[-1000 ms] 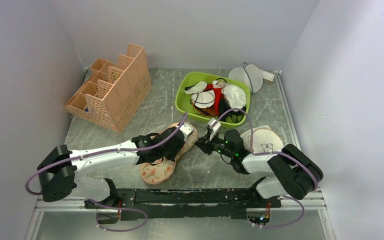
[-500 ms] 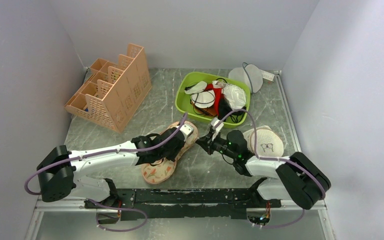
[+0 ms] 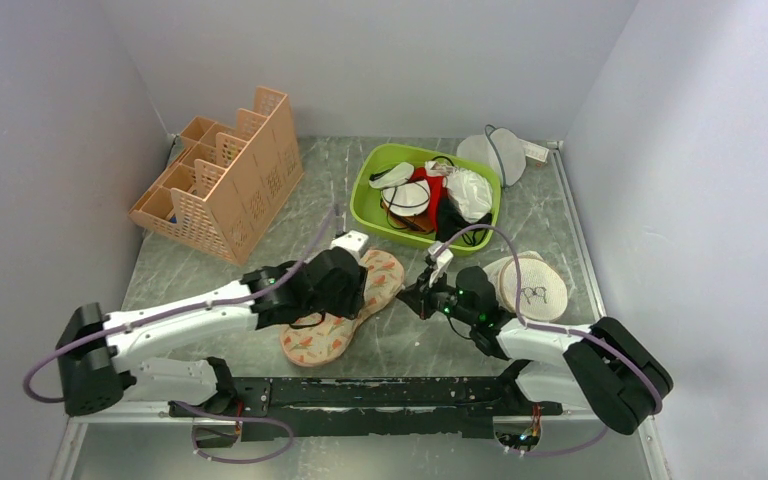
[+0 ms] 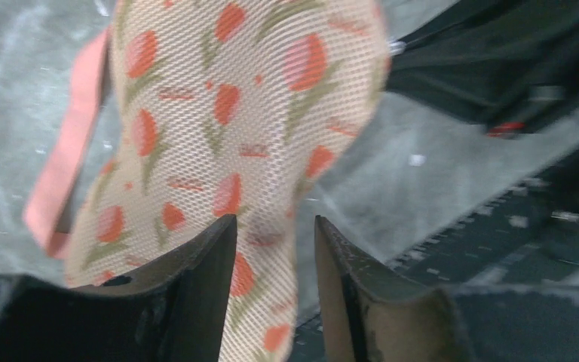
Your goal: Unzip the laundry bag and remove the bra
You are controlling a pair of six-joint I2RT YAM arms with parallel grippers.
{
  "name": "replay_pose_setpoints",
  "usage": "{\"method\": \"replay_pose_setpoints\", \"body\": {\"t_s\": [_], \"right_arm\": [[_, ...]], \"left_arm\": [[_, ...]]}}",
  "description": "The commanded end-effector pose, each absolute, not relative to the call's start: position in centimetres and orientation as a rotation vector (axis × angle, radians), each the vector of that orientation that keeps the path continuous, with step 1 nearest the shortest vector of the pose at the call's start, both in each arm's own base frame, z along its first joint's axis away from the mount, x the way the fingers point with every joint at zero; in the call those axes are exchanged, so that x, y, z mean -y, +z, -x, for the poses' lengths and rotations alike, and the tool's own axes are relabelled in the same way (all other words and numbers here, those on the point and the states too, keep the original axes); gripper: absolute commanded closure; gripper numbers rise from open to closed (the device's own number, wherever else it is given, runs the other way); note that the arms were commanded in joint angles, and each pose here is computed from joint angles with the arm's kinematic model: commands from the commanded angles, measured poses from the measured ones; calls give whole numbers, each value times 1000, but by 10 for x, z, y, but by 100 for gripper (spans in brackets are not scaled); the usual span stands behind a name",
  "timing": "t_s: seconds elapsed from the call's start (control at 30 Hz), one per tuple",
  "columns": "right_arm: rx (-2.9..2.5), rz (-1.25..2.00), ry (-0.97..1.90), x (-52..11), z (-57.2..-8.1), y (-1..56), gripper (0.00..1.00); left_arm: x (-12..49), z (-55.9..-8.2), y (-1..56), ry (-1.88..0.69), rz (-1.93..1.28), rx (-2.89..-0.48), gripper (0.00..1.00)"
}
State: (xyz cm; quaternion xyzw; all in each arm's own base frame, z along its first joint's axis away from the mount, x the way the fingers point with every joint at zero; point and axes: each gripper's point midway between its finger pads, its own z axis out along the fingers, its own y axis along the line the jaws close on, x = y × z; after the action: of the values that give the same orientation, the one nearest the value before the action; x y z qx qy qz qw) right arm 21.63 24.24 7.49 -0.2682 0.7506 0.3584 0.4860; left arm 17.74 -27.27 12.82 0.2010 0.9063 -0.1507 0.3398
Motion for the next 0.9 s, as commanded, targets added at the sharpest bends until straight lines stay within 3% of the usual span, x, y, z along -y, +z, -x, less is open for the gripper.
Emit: {"method": "replay_pose_setpoints", "body": {"t_s": [0.0,0.1,0.23,0.47,0.87], "right_arm": [[-1915,590,910,-245,-208,71,100],[-1986,589,906,-247,-198,62,100],[-2021,599,930,-251,-188,61,100],[-2001,624,983,-257,-177,66,100],[-1977,680,1054,-268,-166,53,100]], "left_arm": [[302,-151,168,-782,-391,-2339,45],[311,-144,180,-886,-378,-2321,40],[338,-135,178,-1028,-433,-2321,41],[341,-125,117,-1145,-239,-2402,43],[252,-171,67,-628,-125,-2447,35]]}}
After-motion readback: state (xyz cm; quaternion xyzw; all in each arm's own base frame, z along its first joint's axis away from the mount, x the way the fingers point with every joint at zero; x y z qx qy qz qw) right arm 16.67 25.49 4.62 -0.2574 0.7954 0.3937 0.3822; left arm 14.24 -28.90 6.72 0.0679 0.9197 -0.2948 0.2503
